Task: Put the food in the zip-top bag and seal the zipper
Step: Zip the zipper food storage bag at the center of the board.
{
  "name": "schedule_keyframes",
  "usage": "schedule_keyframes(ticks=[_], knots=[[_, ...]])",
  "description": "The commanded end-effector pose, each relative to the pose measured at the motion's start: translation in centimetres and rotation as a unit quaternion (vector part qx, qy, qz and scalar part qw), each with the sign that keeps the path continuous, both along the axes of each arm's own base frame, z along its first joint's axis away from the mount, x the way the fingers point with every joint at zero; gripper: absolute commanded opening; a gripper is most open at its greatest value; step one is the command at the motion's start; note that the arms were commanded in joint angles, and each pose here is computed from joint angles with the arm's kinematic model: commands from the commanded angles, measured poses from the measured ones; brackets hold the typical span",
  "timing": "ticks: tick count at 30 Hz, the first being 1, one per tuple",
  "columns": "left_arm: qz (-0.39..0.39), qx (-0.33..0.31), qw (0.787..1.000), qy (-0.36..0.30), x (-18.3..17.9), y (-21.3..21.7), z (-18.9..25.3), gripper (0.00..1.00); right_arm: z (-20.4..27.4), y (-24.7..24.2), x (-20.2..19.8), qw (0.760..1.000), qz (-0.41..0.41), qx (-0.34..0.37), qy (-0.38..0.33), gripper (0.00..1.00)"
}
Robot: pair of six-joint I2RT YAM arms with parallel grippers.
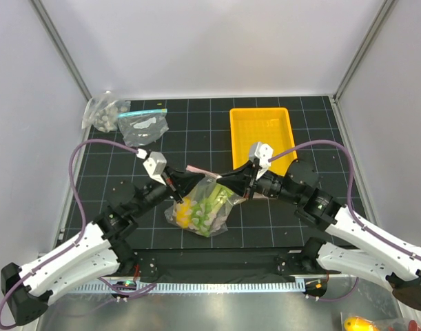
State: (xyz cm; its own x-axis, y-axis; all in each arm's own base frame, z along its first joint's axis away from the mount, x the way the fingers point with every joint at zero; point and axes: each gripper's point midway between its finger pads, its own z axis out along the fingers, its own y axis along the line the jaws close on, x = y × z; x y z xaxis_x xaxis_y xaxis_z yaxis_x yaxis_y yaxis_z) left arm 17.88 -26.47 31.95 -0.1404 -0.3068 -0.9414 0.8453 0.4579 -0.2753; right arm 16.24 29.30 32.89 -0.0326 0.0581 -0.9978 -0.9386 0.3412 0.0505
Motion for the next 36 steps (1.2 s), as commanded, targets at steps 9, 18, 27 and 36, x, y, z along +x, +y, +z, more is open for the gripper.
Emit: schedule_keyframes(ticks=[9, 18, 27, 36], knots=[[0.38, -0.035, 0.92, 0.086, 8.4, 11.4, -1.0, 0.0, 0.4, -0.5, 2.9, 0.996, -0.079, -0.009, 0.029, 0.01], [0.374, -0.034, 0.923, 0.083, 8.2, 11.4, -0.8, 0.01, -4.0, -3.1, 2.5, 0.988, -0.124, -0.045, 0.084, 0.01], [0.34, -0.021, 0.937, 0.082, 8.0, 9.8, -0.7, 0.01, -8.2, -6.4, 0.3, 0.977, -0.148, -0.064, 0.138, 0.04], [0.337, -0.028, 0.938, 0.081, 7.8, 9.9, -0.7, 0.0, -7.8, -8.0, -0.2, 0.977, -0.169, -0.021, 0.132, 0.07]])
